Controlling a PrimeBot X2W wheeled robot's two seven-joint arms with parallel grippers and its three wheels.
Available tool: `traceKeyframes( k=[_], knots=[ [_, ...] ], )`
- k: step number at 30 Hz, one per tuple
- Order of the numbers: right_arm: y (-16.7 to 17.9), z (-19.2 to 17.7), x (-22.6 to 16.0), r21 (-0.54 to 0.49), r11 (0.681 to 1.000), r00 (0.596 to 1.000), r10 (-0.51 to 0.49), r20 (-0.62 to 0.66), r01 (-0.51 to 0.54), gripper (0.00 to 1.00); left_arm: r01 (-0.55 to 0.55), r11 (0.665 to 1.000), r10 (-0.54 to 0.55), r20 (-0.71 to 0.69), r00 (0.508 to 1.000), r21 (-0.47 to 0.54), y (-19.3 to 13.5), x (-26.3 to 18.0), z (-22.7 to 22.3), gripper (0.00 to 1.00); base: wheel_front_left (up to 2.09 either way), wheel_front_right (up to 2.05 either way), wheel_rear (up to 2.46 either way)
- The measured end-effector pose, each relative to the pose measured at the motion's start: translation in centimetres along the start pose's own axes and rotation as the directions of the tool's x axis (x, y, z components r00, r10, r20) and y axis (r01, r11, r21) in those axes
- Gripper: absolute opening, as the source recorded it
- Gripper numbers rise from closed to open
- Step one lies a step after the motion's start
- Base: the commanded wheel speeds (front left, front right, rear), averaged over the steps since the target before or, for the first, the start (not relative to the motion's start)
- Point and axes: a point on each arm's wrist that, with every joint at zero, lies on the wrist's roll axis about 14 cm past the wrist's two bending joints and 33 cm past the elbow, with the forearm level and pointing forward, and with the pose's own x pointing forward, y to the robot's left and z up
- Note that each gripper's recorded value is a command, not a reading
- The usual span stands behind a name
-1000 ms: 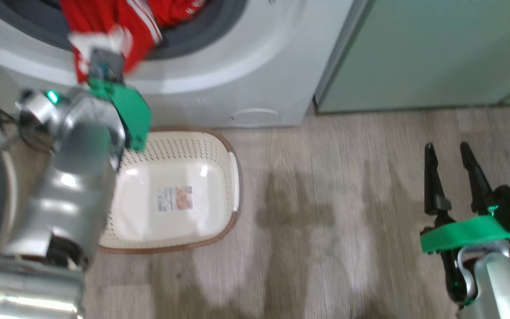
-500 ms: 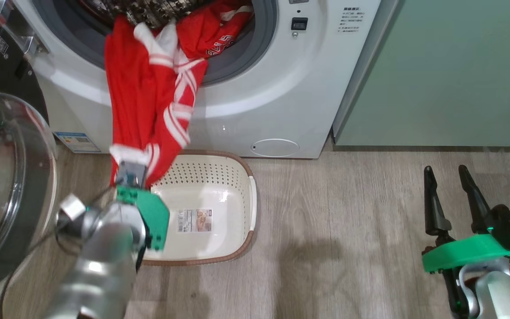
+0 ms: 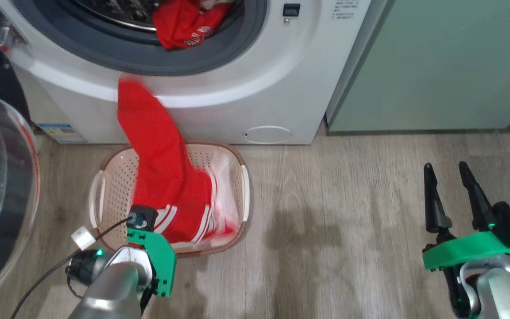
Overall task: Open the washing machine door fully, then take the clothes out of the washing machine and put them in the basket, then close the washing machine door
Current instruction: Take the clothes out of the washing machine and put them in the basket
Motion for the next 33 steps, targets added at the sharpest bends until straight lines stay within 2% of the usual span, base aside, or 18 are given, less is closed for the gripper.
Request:
traceKeyframes(
  k=[8,17,28,29,30,31,33],
  knots=[
    [-0.8,-0.7,1.8,-0.009,1.0,1.0,-0.015,-0.013,0.015,1.0,0.016,1.0,-0.016,-0.012,1.0,-0.005,-0.3,2.4,1.3,0.0,0.0,0.0,0.0],
    [-2.2,-2.3,4.2,-0.028,0.999,0.998,-0.043,-0.044,0.042,1.0,0.006,1.0,-0.006,0.009,1.0,-0.002,1.5,6.8,4.6,0.0,0.0,0.0,0.0],
    [-4.4,-4.7,5.2,-0.055,0.994,0.991,-0.097,-0.097,0.092,1.0,0.029,0.999,-0.031,-0.065,0.997,-0.041,1.4,11.4,2.8,0.02,0.0,0.0,0.0],
    [-4.6,-4.7,5.1,-0.055,0.994,0.99,-0.104,-0.098,0.099,1.0,0.042,0.998,-0.045,-0.069,0.997,-0.042,1.1,11.6,2.7,0.33,0.0,0.0,0.0],
    [-4.7,-4.7,5.0,-0.055,0.993,0.989,-0.109,-0.097,0.104,1.0,0.053,0.998,-0.056,-0.071,0.996,-0.044,0.7,11.7,2.7,0.33,0.0,0.0,0.0],
    [-4.7,-4.5,5.0,-0.053,0.993,0.989,-0.114,-0.094,0.109,1.0,0.057,0.997,-0.06,-0.061,0.996,-0.042,0.5,11.7,2.9,1.0,0.0,0.0,0.0],
    [-4.6,-4.0,4.9,-0.048,0.993,0.99,-0.116,-0.081,0.112,1.0,0.057,0.998,-0.058,-0.017,0.998,-0.038,0.4,11.5,3.7,1.0,0.0,0.0,0.0]
  ],
)
